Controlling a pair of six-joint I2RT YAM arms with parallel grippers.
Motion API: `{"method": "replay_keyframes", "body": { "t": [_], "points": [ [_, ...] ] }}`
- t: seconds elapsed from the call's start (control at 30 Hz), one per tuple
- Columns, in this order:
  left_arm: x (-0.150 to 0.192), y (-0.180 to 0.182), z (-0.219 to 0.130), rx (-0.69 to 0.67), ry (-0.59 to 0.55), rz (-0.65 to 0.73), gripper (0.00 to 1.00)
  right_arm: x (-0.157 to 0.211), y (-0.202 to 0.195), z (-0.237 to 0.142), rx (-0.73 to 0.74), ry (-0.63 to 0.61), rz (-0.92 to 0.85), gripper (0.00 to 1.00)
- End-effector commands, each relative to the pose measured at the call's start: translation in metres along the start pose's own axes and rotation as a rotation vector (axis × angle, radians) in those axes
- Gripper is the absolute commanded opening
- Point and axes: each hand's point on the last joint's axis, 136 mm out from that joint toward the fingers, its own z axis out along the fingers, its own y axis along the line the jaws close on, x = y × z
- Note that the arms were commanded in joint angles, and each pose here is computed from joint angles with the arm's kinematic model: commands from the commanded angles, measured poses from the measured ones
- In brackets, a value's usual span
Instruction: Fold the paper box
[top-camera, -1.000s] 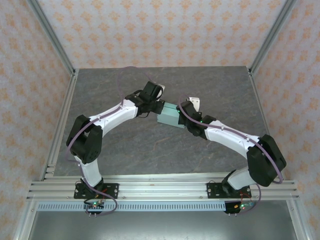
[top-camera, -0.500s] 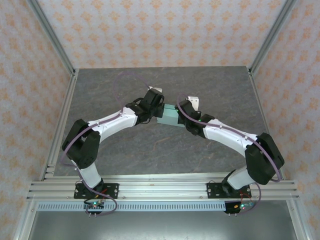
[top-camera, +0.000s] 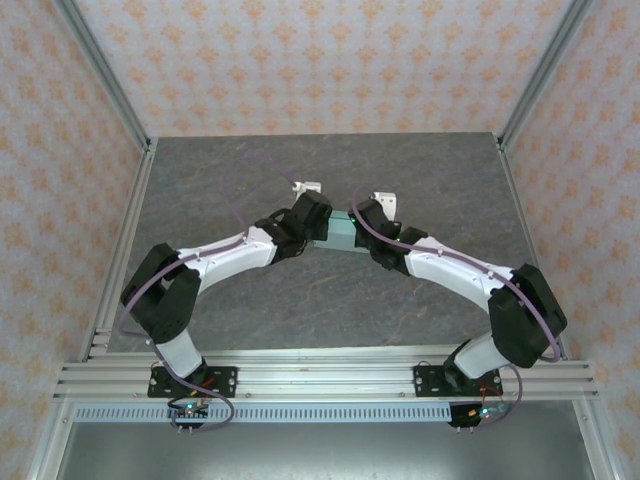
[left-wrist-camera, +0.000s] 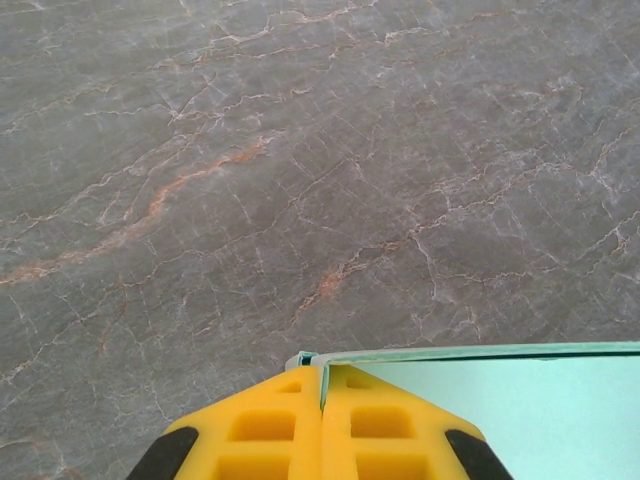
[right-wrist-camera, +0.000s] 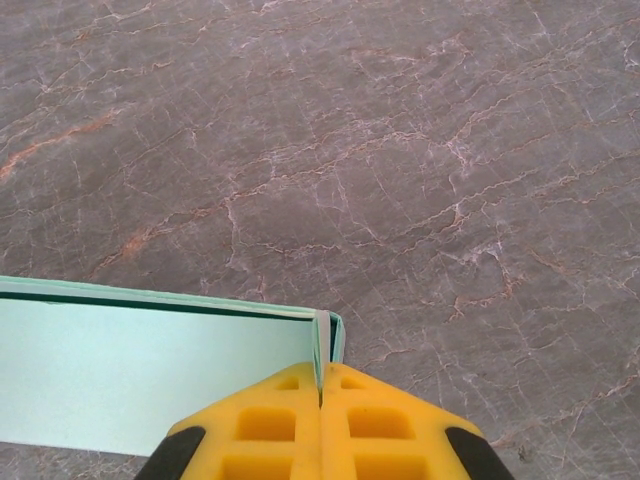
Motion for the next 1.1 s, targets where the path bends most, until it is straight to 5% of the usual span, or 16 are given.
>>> {"method": "replay_keyframes", "body": {
  "t": [0.0,0.87,1.07],
  "points": [
    [-0.003,0.016,-0.006,-0.075,-0.071,-0.055,0.00,0.008,-0.005,0.003,0.041,0.025,-0.040,0.00],
    [0.077,0.029,0.017,-0.147,-0.172,-0.010,0.00,0.048,-0.011,0.027,-0.006,0.015,-0.086,0.00],
    [0.077,0.030,0.015,-0.172,-0.176,0.025,0.00,0.032,-0.005,0.012,-0.044,-0.004,-0.081,0.00]
  ]
}}
